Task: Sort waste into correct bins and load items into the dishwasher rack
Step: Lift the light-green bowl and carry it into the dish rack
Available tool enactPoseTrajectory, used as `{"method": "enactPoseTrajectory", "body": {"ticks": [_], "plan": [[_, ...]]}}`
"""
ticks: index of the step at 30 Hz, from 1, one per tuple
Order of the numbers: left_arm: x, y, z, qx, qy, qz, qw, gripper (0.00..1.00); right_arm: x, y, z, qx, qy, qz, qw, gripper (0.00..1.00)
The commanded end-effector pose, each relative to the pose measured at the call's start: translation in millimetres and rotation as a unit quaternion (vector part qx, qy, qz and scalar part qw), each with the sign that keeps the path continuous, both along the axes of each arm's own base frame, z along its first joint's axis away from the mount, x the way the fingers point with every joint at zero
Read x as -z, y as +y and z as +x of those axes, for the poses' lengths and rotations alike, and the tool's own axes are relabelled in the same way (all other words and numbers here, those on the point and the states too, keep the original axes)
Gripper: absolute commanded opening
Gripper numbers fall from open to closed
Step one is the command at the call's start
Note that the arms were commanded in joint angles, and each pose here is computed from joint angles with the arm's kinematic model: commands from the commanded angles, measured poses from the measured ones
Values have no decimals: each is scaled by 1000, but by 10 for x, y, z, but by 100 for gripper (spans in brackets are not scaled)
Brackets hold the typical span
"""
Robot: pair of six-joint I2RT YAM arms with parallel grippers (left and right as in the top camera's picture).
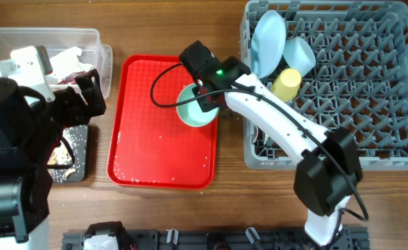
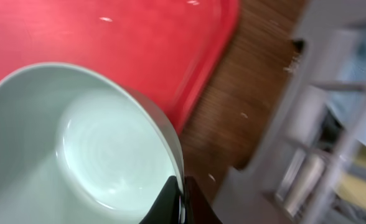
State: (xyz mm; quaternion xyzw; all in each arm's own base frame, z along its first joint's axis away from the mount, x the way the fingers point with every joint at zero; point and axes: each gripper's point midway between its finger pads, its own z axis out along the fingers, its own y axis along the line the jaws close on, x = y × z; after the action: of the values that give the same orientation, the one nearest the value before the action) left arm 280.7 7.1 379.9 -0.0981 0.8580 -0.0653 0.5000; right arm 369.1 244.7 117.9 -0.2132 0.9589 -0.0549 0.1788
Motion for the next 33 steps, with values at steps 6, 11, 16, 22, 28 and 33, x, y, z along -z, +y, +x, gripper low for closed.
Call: {"method": "enactPoseTrajectory", "body": {"ticks": [6,11,16,22,28,33], "plan": [[-31,-3,-9,8,-5,8,1000,100,-1682,-989,-252,167,-179,-40,969,4],[-29,-4,-10,8,-5,8,1000,100,-1926,-1632,-648,251,-202,-121,939,4],[-2,-5,-25,8,1,7,1000,100,-2017,-1983,-556,255,-207,-181,927,4],[-5,-50,-26,19,1,1,1000,100,-2130,-2200,-791,257,-220,-171,926,4],[-12,-50,-22,19,-1,1,1000,100,-1790,-2656,-1285,281,-209,-183,919,4],[-9,-50,-23,19,0,1,1000,100,-1414,-2596,-1087,271,-159,-257,914,4]]}}
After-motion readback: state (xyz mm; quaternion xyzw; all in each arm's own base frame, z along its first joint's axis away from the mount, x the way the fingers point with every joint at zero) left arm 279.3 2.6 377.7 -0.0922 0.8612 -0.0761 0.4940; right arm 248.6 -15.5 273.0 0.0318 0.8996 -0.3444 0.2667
